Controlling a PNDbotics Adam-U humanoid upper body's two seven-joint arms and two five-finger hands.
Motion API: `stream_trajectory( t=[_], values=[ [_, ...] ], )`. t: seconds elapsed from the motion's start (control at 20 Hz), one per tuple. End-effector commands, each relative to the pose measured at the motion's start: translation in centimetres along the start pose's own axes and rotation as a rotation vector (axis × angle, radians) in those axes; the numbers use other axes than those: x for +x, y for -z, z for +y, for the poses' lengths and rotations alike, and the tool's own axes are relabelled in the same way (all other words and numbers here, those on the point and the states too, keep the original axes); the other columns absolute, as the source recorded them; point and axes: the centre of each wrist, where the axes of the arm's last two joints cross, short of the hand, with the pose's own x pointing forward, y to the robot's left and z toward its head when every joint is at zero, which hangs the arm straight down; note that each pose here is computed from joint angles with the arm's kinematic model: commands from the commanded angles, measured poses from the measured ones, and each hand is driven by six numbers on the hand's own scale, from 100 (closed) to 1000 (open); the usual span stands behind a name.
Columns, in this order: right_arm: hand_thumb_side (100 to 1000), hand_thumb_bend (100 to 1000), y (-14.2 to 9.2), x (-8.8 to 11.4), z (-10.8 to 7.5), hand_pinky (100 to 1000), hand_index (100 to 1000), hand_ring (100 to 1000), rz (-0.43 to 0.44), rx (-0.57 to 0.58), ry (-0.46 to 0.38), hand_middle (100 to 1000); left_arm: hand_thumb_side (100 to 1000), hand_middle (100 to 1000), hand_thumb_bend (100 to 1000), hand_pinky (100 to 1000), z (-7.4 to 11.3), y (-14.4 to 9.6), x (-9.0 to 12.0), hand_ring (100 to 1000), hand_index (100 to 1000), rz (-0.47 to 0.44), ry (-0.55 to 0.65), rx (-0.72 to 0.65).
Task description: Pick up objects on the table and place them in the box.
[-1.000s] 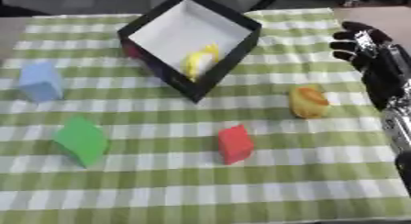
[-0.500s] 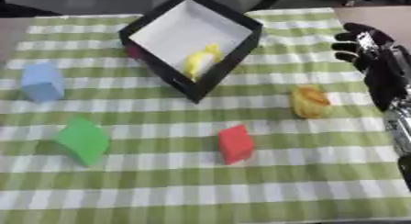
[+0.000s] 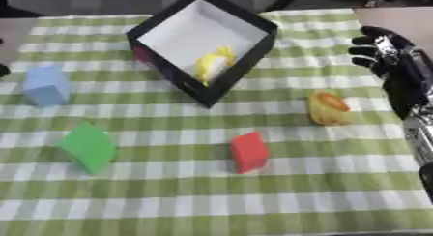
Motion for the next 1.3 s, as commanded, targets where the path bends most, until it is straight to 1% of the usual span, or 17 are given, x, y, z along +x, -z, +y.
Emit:
stream_trajectory(
  t=[0.05, 0.1, 0.2, 0.45, 0.5, 0.55, 0.6, 0.7, 0.8, 0.85, 0.95, 1.2, 1.3],
  values=[
    [654, 100, 0.2, 0.9, -0.4, 829, 820, 774, -0.026, 0.011, -0.031, 709, 653, 823, 462, 839, 1.0, 0.3, -0.4, 828, 898, 0.030, 0.016, -0.005],
    [654, 100, 0.2, 0.9, -0.4, 829, 820, 774, -0.026, 0.012, -0.031, 709, 653, 823, 462, 839, 1.0, 0.6, -0.5, 828, 898, 0.036, 0.016, -0.008],
    [655, 100, 0.3, 0.9, -0.4, 829, 820, 774, -0.025, 0.013, -0.030, 710, 619, 830, 491, 850, 1.1, 1.2, -0.9, 838, 905, 0.051, 0.011, -0.007],
    [658, 100, 0.3, 0.9, -0.2, 829, 820, 774, -0.025, 0.015, -0.025, 710, 508, 840, 574, 861, 0.8, 2.8, -1.5, 852, 916, 0.084, 0.019, -0.007],
    [658, 100, 0.3, 0.8, -0.2, 829, 820, 774, -0.025, 0.015, -0.025, 710, 508, 840, 574, 861, 0.7, 3.0, -1.6, 852, 916, 0.090, 0.022, -0.005],
    [652, 100, 0.3, 0.8, -0.2, 829, 820, 774, -0.025, 0.015, -0.024, 710, 518, 839, 545, 861, 0.6, 3.4, -1.8, 852, 915, 0.097, 0.021, -0.005],
    [659, 100, 0.3, 0.8, -0.2, 829, 820, 775, -0.025, 0.015, -0.023, 710, 495, 838, 569, 861, 0.5, 3.7, -1.9, 852, 914, 0.101, 0.018, -0.004],
    [661, 100, 0.3, 0.8, -0.1, 829, 820, 775, -0.025, 0.016, -0.021, 710, 461, 838, 573, 860, 0.5, 4.3, -2.0, 852, 913, 0.107, 0.020, -0.003],
    [662, 100, 0.4, 0.8, 0.0, 829, 820, 775, -0.026, 0.017, -0.020, 710, 418, 839, 555, 860, 0.5, 4.8, -1.9, 853, 912, 0.114, 0.030, 0.004],
    [663, 100, 0.4, 0.8, 0.0, 829, 820, 775, -0.026, 0.016, -0.019, 711, 374, 839, 536, 861, 0.5, 5.0, -2.0, 854, 909, 0.117, 0.032, 0.006],
    [664, 100, 0.4, 0.8, 0.0, 829, 820, 775, -0.026, 0.015, -0.019, 711, 329, 840, 522, 862, 0.5, 5.4, -2.1, 855, 905, 0.122, 0.033, 0.004],
    [665, 100, 0.5, 0.9, 0.1, 829, 820, 775, -0.028, 0.015, -0.016, 711, 302, 840, 520, 866, 0.1, 6.4, -2.1, 858, 901, 0.116, 0.027, -0.025],
    [666, 100, 0.5, 0.9, 0.1, 829, 820, 775, -0.030, 0.016, -0.015, 711, 291, 840, 536, 866, -0.1, 6.7, -2.1, 858, 900, 0.116, 0.026, -0.032]
  ],
)
